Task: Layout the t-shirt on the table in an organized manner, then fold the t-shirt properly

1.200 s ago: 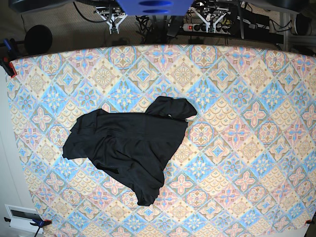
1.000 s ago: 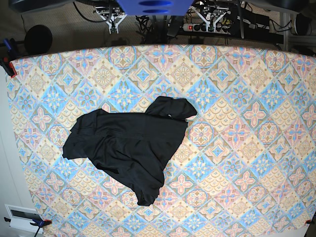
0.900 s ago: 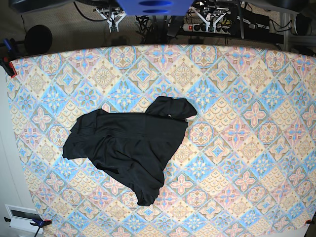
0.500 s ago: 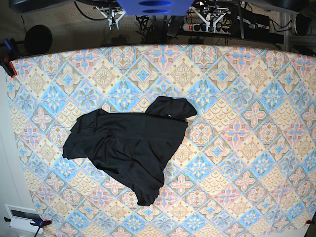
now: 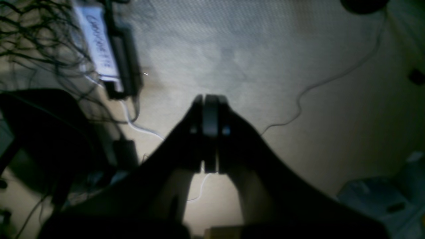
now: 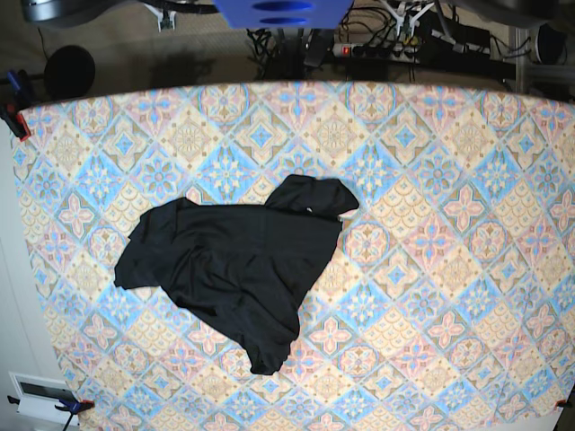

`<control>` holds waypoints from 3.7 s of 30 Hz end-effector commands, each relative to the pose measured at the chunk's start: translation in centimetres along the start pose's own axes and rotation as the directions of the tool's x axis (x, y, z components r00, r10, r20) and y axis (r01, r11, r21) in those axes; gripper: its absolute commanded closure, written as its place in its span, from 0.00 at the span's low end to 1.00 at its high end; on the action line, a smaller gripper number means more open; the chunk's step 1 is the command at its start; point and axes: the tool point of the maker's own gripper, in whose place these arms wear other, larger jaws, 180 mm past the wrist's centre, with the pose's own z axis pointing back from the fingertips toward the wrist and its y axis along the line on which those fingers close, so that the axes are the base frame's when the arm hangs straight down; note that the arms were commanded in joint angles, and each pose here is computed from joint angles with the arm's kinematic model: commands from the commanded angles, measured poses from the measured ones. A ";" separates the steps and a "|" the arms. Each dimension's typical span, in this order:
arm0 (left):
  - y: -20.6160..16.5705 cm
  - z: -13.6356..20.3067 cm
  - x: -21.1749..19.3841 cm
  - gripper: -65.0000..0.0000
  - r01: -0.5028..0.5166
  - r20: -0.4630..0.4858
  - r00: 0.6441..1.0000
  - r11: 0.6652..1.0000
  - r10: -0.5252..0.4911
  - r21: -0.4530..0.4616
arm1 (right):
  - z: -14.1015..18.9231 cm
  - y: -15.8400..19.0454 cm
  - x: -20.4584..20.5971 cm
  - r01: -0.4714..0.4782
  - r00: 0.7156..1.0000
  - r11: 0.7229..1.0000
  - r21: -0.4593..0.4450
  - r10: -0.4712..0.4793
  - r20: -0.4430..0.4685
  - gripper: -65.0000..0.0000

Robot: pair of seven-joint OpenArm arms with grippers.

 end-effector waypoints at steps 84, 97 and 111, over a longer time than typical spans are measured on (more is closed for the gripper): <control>-13.7 25.1 49.7 0.99 0.232 0.685 0.721 0.893 0.109 -0.386 | 23.0 -3.7 25.5 0.097 0.712 0.986 0.137 -0.165 0.683 1.00; 6.7 30.6 53.6 1.00 -0.074 0.801 0.528 0.955 0.282 -0.288 | 22.7 -3.6 28.1 0.088 0.736 0.986 0.142 -0.160 0.658 1.00; 17.4 29.4 51.9 0.72 -0.307 0.733 0.546 0.911 0.406 -0.276 | 23.3 0.7 30.8 -0.008 0.719 0.976 0.218 -0.145 0.679 1.00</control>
